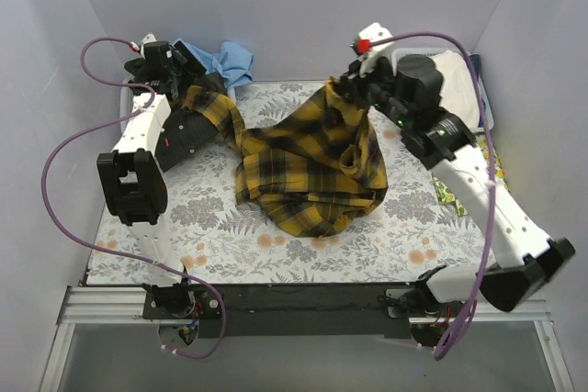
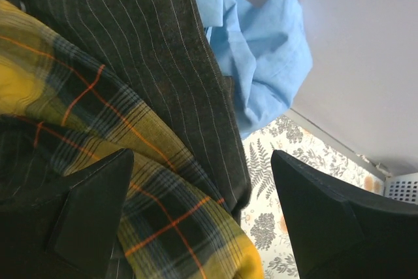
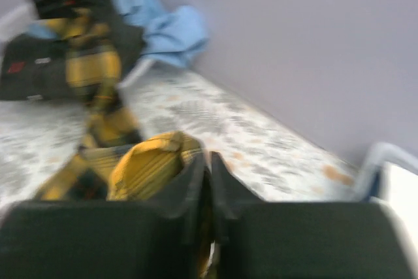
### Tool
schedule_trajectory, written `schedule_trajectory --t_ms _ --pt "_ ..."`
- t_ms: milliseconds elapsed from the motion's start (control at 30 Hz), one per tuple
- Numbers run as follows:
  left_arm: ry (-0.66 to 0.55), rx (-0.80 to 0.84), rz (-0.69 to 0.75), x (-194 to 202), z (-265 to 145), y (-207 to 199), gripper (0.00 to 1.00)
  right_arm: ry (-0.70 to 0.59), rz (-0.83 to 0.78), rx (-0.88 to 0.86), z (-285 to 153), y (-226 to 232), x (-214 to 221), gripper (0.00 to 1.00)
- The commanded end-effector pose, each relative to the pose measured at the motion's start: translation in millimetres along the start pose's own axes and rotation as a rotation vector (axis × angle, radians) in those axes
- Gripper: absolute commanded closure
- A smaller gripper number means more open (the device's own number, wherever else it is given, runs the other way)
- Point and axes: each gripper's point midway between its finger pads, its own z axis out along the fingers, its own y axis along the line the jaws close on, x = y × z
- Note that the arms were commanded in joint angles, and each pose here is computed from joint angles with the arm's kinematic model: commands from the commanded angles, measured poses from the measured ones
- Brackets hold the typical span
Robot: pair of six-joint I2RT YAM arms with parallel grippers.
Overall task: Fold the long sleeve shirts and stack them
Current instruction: Flatten the shirt out
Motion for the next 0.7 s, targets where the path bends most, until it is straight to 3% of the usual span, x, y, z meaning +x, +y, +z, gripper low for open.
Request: schedule_trajectory --t_ms 0,33,133,200,267,333,367,400,467,500,600,667 --pt "0.006 0.069 0.023 -8 2 -18 0.13 -0.066 -0.086 0.338 -38 -73 -15 0.62" --pt "0.006 0.075 0.023 -8 3 -19 0.13 -0.067 -0.096 0.314 -35 -70 -19 0.47" --pt "0.0 0.079 0.027 -10 2 -21 0.13 -0.027 -0.08 0.139 -4 -43 -8 0.2" --pt "-0.001 0.076 0.029 -10 1 -20 0.13 0.024 -0.027 -0.043 33 -10 18 0.11" --pt "0.0 0.079 0.025 -10 -2 -21 0.13 0.028 0.004 -0.162 56 12 21 0.09" --pt "0.001 0.072 0.017 -9 -6 -19 0.13 0.099 0.042 -0.3 99 43 57 0.08" --pt "-0.001 0.072 0.012 -10 -6 -19 0.13 0.072 0.038 -0.335 111 50 45 0.08" --pt "0.001 0.072 0.012 -9 -7 -19 0.13 0.142 0.061 -0.415 136 73 82 0.08" --pt "-0.007 0.072 0.005 -12 -10 -20 0.13 0.129 0.07 -0.472 158 90 83 0.08" --pt "-0.007 0.072 0.004 -12 -11 -20 0.13 0.174 0.083 -0.518 175 109 112 0.07" --pt "-0.002 0.074 -0.007 -10 -16 -20 0.13 0.172 0.119 -0.564 201 135 135 0.04" --pt "0.008 0.073 -0.007 -6 -19 -17 0.13 0.13 0.141 -0.593 210 147 135 0.02"
